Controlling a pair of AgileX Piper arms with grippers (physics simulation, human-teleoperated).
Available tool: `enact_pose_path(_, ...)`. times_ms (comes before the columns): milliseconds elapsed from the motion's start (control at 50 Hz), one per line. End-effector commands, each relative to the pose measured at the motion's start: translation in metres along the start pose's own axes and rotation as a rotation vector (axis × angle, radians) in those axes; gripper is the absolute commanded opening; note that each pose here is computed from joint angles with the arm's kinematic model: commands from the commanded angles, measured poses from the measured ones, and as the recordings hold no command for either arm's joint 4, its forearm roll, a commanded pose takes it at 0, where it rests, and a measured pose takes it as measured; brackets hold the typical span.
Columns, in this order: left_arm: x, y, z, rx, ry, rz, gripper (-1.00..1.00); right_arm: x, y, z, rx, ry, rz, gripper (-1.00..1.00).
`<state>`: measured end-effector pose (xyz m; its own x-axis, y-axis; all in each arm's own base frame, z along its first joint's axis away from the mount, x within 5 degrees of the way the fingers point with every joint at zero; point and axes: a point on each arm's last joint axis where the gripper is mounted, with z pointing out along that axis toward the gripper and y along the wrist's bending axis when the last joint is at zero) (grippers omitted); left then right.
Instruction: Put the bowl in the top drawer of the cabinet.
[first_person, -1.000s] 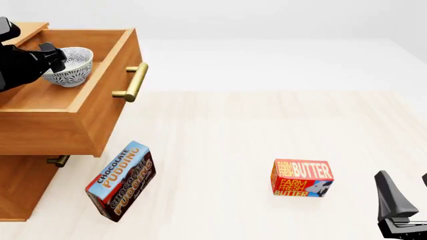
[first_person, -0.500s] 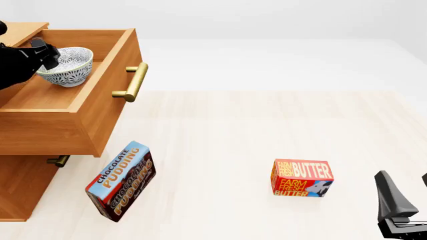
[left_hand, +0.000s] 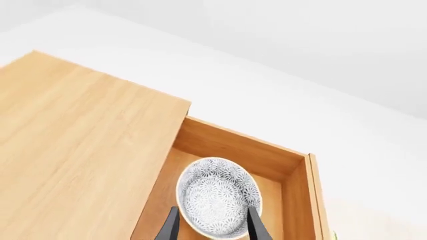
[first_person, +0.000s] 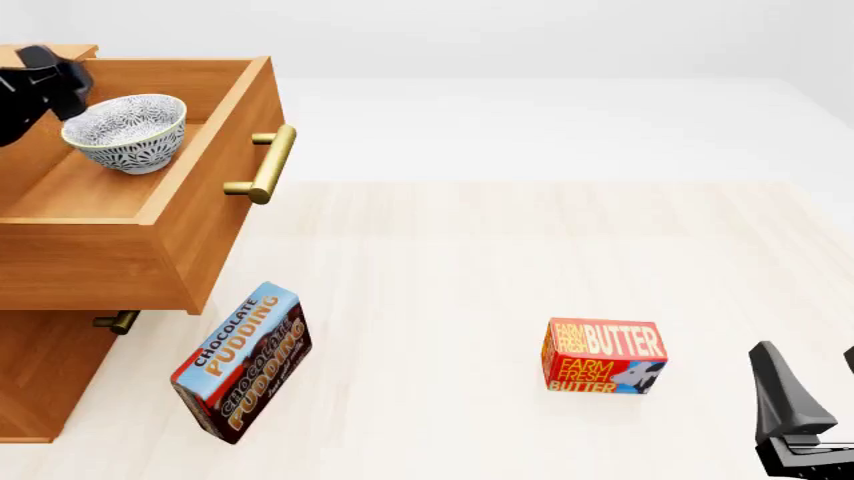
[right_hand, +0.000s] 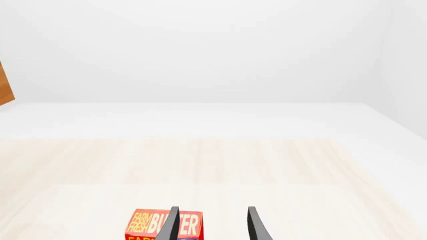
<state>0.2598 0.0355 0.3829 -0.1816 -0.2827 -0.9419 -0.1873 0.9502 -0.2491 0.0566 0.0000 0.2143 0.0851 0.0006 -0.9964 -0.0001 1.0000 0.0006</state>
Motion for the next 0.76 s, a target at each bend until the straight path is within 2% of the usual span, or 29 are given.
enact_pose_path(20,-0.005,-0.006,-0.018,0.021,-0.017,0.014,1.0,0.0,0.0,0.0,0.0,0.0,0.0,1.0)
enact_pose_path(440,-0.009,-0.014,-0.067,0.065,-0.039,0.019,1.0,0.0,0.0,0.0,0.0,0.0,0.0,1.0)
enact_pose_path(760,-0.009,-0.016,-0.09,0.084,-0.047,0.026,1.0,0.0,0.0,0.0,0.0,0.0,0.0,1.0)
